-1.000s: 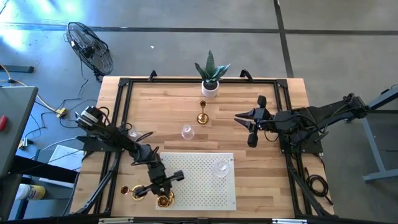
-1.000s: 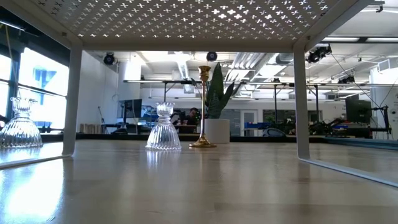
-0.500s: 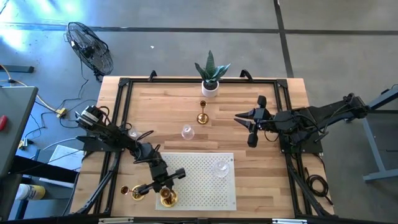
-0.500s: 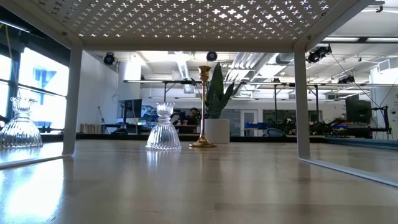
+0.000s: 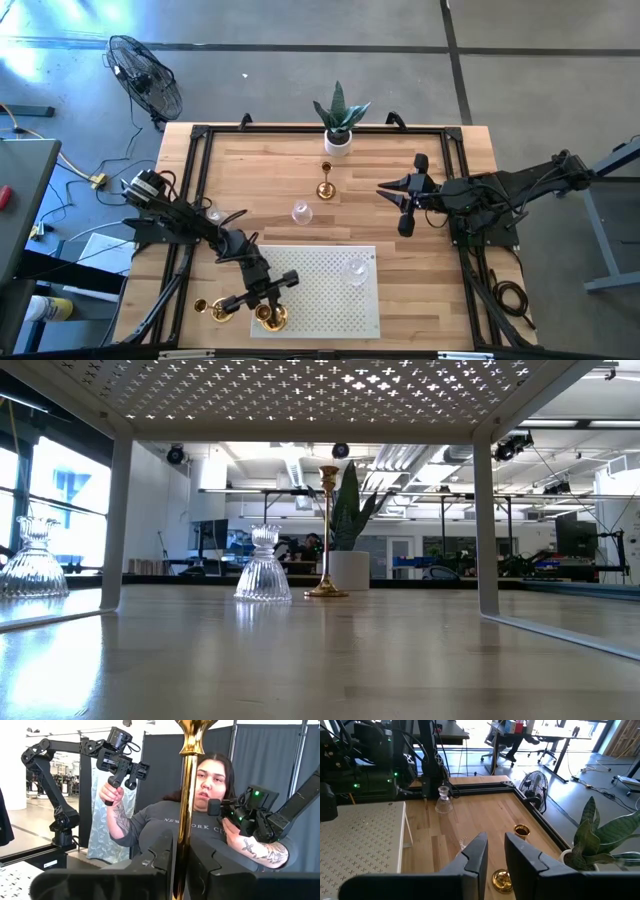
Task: Pick & Place candle stick holders
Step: Put the bottom right gold candle holder on the shelf
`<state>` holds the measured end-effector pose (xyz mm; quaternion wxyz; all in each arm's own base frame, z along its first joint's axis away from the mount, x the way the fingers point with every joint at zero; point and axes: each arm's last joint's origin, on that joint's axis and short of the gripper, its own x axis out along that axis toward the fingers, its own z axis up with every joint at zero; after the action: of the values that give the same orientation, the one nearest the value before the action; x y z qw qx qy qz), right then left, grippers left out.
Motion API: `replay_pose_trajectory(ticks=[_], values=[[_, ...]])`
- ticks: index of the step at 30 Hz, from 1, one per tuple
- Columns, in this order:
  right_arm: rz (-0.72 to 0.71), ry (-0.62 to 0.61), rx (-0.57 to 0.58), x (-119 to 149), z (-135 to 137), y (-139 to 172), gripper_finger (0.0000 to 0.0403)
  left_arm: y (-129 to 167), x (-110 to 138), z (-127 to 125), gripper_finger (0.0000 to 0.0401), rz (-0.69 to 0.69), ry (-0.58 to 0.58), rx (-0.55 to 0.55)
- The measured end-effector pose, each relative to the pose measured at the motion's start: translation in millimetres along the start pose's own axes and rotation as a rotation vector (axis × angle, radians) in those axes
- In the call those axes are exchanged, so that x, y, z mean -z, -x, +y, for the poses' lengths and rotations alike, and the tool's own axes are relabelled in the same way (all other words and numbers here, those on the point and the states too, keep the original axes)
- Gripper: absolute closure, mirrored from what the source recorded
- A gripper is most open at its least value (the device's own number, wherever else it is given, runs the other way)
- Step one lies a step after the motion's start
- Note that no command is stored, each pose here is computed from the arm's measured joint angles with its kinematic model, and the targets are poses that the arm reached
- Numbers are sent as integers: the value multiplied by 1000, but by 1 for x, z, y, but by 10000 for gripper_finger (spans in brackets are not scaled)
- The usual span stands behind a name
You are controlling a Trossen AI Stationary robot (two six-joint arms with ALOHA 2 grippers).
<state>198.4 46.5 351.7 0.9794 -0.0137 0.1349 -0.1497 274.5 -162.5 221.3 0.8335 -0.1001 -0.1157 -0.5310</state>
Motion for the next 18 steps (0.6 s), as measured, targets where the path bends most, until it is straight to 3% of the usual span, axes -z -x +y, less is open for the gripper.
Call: replay_pose_trajectory(ticks=[18], values=[[19,12,-5,2,0,0,345,8,-11,10,363,-11,68,-88]])
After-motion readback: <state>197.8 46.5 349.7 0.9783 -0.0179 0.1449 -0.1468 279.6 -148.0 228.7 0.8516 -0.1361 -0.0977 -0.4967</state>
